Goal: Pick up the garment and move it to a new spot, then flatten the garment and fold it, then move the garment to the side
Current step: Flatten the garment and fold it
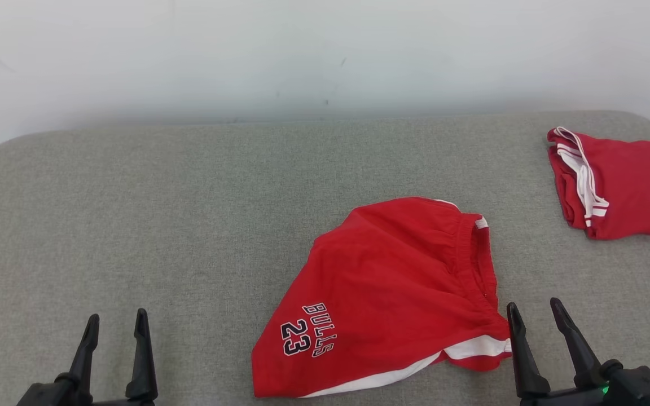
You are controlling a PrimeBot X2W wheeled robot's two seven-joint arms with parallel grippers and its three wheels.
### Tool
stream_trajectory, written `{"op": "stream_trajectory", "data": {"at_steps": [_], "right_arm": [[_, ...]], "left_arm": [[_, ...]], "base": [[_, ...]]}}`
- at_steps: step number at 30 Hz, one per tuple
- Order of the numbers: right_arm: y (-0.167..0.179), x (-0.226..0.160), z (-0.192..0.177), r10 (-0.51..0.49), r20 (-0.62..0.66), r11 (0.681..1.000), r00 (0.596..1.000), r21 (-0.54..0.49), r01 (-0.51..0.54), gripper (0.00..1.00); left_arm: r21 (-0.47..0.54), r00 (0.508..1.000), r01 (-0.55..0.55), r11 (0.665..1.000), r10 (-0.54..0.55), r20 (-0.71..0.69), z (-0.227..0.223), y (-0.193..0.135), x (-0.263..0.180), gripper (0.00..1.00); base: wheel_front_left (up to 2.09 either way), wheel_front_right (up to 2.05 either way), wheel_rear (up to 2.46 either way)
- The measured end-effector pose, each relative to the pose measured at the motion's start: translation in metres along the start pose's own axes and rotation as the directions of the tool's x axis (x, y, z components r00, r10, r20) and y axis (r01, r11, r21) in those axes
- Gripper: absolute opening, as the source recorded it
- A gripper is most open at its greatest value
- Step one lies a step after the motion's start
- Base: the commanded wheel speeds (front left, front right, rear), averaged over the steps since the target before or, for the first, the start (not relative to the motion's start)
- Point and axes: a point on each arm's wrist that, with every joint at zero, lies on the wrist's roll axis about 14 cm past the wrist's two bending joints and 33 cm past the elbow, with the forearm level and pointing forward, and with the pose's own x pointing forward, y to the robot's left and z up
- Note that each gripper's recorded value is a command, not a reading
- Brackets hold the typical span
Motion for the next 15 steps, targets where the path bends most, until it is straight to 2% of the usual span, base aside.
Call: {"op": "stream_trajectory", "data": {"at_steps": [9, 15], "right_arm": [[0.000, -0.011, 0.002, -0.007, 0.005, 1.000, 1.000, -0.025, 0.008, 1.00], [-0.007, -0.016, -0.011, -0.007, -0.047, 0.999, 0.999, -0.047, 0.005, 1.00]], "left_arm": [[0.032, 1.000, 0.006, 0.999, -0.007, 0.003, 0.003, 0.002, -0.010, 1.00], [0.058, 0.997, 0.060, 0.997, -0.057, -0.047, -0.011, -0.008, -0.020, 1.00]], "base": [[0.00, 0.00, 0.00], [0.00, 0.00, 0.00]]}}
